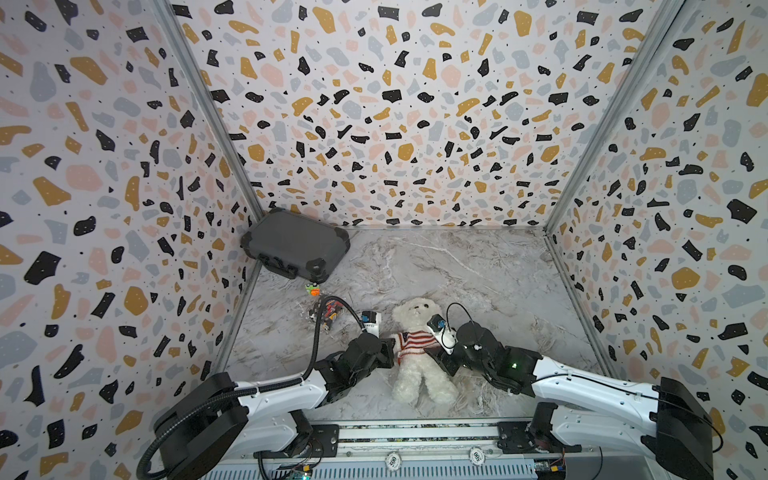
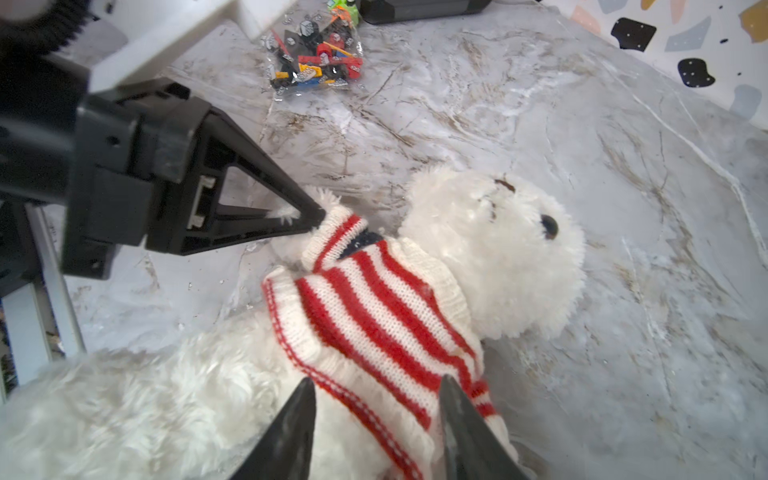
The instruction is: Dress the teddy bear
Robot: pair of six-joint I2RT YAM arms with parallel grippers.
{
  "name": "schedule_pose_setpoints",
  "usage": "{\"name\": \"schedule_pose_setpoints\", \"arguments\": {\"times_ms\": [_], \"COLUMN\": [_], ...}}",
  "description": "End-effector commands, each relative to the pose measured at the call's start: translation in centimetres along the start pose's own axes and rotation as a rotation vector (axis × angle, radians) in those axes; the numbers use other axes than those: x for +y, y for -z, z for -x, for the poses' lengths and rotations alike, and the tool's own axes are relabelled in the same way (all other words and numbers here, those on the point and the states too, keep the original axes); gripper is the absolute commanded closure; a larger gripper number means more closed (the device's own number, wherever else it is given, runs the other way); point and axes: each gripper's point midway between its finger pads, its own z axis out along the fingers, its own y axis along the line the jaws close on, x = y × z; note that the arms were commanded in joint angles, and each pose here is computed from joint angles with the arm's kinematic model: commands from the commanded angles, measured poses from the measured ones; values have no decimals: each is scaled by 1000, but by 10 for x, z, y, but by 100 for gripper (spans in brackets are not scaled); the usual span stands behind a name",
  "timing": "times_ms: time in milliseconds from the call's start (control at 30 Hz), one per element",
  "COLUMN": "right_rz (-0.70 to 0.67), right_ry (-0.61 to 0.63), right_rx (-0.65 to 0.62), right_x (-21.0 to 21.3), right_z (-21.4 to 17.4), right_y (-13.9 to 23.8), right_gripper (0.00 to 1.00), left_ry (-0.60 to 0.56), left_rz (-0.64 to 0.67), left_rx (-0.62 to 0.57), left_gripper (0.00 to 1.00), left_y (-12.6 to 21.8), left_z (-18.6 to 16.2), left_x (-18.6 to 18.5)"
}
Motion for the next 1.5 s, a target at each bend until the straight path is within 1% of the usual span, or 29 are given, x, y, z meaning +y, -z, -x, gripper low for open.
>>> {"name": "schedule_pose_setpoints", "arguments": {"times_ms": [0,100,167,333,433,500,933,1000,1100,1267,1300,1467], "right_rz": [17,14,14,20,19,18,19,16,14,21,24,13], "right_ry": [-13,-24,-27,-39,-50,-56,-83,-85,-89,-90,-90,-94], "right_rx": [-8,-1,5,34,34,38,66,66,61,69,70,58], "right_x": [1,-1,-1,-2,-3,-4,-4,-5,-5,-4,-4,-5], "right_z": [8,3,0,-12,-15,-17,-31,-31,-31,-33,-33,-32], "right_y": [4,2,1,-3,-2,-2,-6,-6,-7,-10,-11,-8], "right_gripper": [48,48,50,63,67,68,70,67,60,58,60,79], "left_ry": [-12,-11,-7,-2,-5,-6,0,0,-1,2,2,5], "left_rz": [-37,-38,-42,-48,-46,-46,-63,-65,-69,-68,-69,-72], "left_rx": [-32,-31,-33,-38,-37,-35,-44,-45,-45,-46,-46,-50], "left_gripper": [100,100,100,100,100,100,100,100,100,100,100,100], "left_y": [1,1,1,1,1,1,1,1,2,2,2,3], "left_z": [15,14,14,17,16,16,19,20,20,20,21,22], "left_x": [-14,-14,-14,-16,-16,-16,-21,-21,-22,-22,-22,-23]}}
